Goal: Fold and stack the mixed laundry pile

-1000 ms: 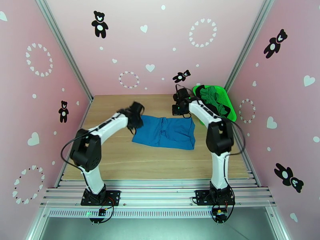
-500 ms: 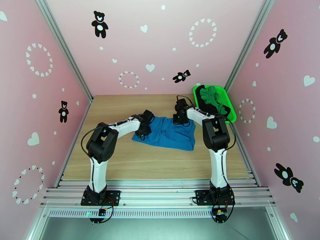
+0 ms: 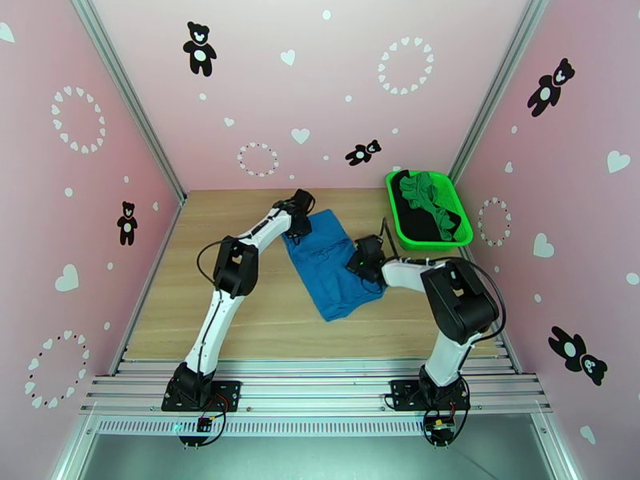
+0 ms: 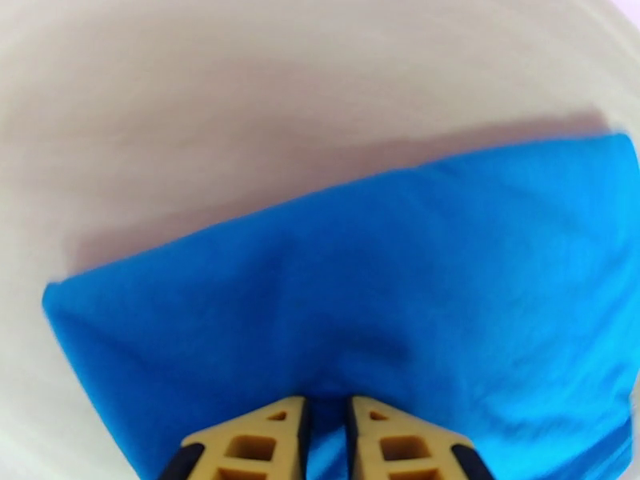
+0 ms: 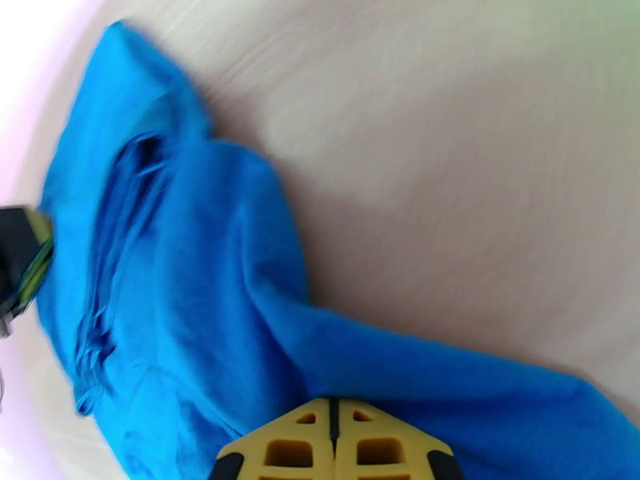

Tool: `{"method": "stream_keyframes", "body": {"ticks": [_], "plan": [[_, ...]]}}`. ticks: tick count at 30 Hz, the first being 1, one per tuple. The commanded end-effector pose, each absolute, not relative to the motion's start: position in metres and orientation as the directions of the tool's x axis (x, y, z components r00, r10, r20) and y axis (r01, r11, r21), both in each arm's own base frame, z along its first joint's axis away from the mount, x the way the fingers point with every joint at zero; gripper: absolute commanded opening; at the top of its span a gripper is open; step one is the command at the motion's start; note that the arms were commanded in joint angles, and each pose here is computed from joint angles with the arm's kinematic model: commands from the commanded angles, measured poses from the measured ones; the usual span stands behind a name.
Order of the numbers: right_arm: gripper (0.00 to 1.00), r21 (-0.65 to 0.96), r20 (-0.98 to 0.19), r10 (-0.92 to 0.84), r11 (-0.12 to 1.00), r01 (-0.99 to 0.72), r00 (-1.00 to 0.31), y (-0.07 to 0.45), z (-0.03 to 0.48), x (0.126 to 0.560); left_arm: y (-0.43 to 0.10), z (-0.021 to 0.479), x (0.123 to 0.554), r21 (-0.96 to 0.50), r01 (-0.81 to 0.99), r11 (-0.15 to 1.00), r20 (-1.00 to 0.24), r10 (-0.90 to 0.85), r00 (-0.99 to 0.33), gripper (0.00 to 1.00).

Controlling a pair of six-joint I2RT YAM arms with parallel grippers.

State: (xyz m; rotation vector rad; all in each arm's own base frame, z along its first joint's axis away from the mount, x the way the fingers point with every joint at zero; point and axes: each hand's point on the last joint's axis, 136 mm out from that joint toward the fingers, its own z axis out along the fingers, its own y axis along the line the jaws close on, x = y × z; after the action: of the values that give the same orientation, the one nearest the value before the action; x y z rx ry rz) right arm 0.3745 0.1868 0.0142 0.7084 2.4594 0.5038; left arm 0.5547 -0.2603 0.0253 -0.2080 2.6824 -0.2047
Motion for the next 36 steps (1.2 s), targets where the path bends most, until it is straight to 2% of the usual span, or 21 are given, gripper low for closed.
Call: {"method": "stream_keyframes", "body": {"ticks": [1, 8, 11, 13, 14, 15, 19, 22, 24, 26, 29, 31, 32, 34, 36], "plan": [[0.0, 0.305, -0.208, 0.681, 0.727, 0.615, -0.702, 0.179, -0.048, 0.29, -0.271, -0.004, 0.541, -0.182, -0.043, 0.982, -0.313, -0.099, -0.945, 0.24], [0.0, 0.286, -0.312, 0.707, 0.707, 0.647, -0.635, 0.199, -0.01, 0.277, -0.278, 0.002, 0.557, -0.272, -0.033, 0.962, -0.329, -0.126, -0.936, 0.27], [0.0, 0.282, -0.414, 0.678, 0.73, 0.623, -0.607, 0.188, 0.023, 0.289, -0.279, 0.019, 0.562, -0.298, -0.031, 0.954, -0.351, -0.139, -0.926, 0.29], [0.0, 0.268, -0.51, 0.63, 0.763, 0.588, -0.585, 0.175, 0.054, 0.298, -0.28, 0.046, 0.567, -0.313, -0.006, 0.95, -0.398, -0.137, -0.907, 0.32], [0.03, 0.255, -0.566, 0.59, 0.789, 0.559, -0.576, 0.168, 0.074, 0.304, -0.279, 0.068, 0.57, -0.319, 0.008, 0.948, -0.435, -0.139, -0.889, 0.34], [0.1, 0.231, -0.624, 0.542, 0.816, 0.529, -0.563, 0.159, 0.096, 0.308, -0.278, 0.094, 0.572, -0.323, 0.027, 0.946, -0.48, -0.139, -0.866, 0.4], [0.51, 0.056, -0.801, 0.205, 0.961, 0.271, -0.562, 0.144, 0.174, 0.323, -0.267, 0.212, 0.569, -0.305, 0.125, 0.944, -0.671, -0.12, -0.732, 0.73], [0.61, -0.127, -0.828, -0.141, 0.99, -0.064, -0.543, 0.155, 0.212, 0.323, -0.255, 0.305, 0.546, -0.233, 0.232, 0.944, -0.816, -0.06, -0.574, 0.9], [0.61, -0.225, -0.811, -0.32, 0.943, -0.243, -0.49, 0.159, 0.231, 0.314, -0.245, 0.364, 0.519, -0.132, 0.294, 0.947, -0.906, 0.005, -0.424, 0.97], [0.63, -0.305, -0.805, -0.449, 0.874, -0.38, -0.387, 0.162, 0.253, 0.297, -0.236, 0.407, 0.484, 0.012, 0.355, 0.935, -0.96, 0.111, -0.258, 0.98], [0.73, -0.285, -0.861, -0.451, 0.812, -0.51, -0.237, 0.171, 0.292, 0.268, -0.225, 0.443, 0.431, 0.207, 0.443, 0.872, -0.963, 0.262, -0.066, 0.98], [0.8, -0.305, -0.878, -0.463, 0.735, -0.606, -0.12, 0.183, 0.306, 0.251, -0.225, 0.438, 0.399, 0.345, 0.524, 0.779, -0.92, 0.391, 0.025, 0.98], [0.81, -0.34, -0.861, -0.504, 0.673, -0.657, -0.071, 0.189, 0.305, 0.242, -0.226, 0.429, 0.381, 0.419, 0.57, 0.707, -0.884, 0.461, 0.079, 0.98], [0.81, -0.403, -0.784, -0.62, 0.541, -0.739, -0.027, 0.194, 0.29, 0.229, -0.223, 0.397, 0.351, 0.552, 0.625, 0.552, -0.785, 0.597, 0.165, 0.97], [0.84, -0.437, -0.67, -0.742, 0.437, -0.786, -0.04, 0.188, 0.269, 0.22, -0.211, 0.35, 0.334, 0.627, 0.649, 0.43, -0.669, 0.724, 0.167, 0.91]]}}
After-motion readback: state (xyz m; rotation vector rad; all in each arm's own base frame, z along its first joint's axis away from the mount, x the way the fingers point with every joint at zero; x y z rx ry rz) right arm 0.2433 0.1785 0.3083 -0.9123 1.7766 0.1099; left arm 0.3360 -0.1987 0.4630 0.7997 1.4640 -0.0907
